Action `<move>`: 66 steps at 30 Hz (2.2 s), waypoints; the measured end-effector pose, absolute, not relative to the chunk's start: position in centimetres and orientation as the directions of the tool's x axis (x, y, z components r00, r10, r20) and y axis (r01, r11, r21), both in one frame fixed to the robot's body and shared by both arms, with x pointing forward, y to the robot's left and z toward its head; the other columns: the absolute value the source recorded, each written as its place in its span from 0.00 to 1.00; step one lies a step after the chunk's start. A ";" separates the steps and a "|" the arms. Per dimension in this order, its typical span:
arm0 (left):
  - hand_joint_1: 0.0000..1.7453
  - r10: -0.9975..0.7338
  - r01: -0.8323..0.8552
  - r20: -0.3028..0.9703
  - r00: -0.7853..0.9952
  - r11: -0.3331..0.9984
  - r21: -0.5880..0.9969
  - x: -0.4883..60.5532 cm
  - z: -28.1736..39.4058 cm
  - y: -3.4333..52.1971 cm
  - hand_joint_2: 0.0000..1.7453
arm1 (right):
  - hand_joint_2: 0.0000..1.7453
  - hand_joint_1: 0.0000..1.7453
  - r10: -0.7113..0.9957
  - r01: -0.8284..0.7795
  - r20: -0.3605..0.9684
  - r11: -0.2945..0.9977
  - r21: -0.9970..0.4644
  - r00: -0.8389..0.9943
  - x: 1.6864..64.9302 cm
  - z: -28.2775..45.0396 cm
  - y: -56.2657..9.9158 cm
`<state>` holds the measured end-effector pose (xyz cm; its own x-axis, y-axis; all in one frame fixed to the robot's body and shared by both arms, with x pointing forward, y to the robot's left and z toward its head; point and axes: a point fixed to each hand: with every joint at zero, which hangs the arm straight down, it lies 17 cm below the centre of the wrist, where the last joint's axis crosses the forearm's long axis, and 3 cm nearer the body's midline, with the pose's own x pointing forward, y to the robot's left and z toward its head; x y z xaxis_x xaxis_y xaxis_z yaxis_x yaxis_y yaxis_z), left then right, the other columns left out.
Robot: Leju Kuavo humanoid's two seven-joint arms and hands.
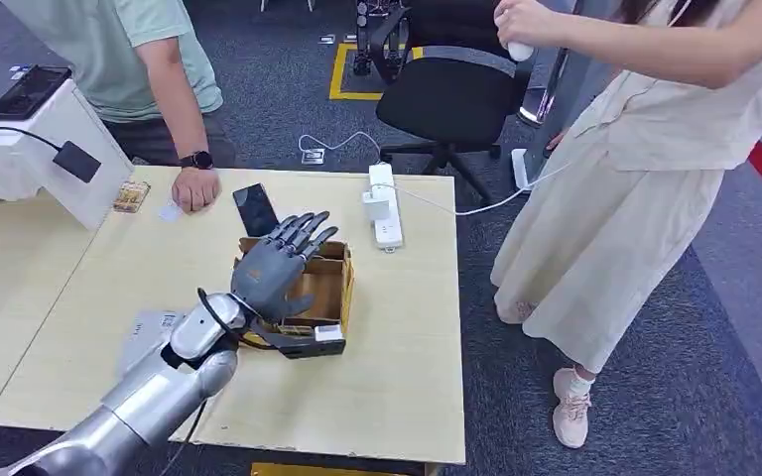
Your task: Pass the card to the sensor for recognition and then transmit it.
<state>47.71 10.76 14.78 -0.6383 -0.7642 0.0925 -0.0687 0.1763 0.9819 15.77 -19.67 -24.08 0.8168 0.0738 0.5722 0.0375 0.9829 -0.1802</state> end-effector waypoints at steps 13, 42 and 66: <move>0.00 -0.780 -0.100 0.074 -0.622 0.173 0.980 48.6 15.3 10.9 1.00 | 0.00 0.00 0.086 0.024 0.574 0.983 -0.182 0.814 15.8 -24.0 -19.5; 0.00 -0.812 -0.183 0.000 -0.583 0.131 0.974 49.8 16.8 10.8 1.00 | 0.00 0.00 0.084 0.026 0.574 0.983 -0.182 0.815 15.8 -24.0 -19.5; 0.00 -0.713 -0.074 0.117 -0.692 0.230 0.970 47.3 16.0 7.4 1.00 | 0.00 0.00 0.090 0.018 0.573 0.983 -0.181 0.815 15.8 -24.0 -19.4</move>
<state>47.29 7.44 16.04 -0.6917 -0.7127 0.1167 -0.0737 0.2304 0.9703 15.83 -19.38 -24.05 0.8147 0.0905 0.5727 0.0183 0.9833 -0.1813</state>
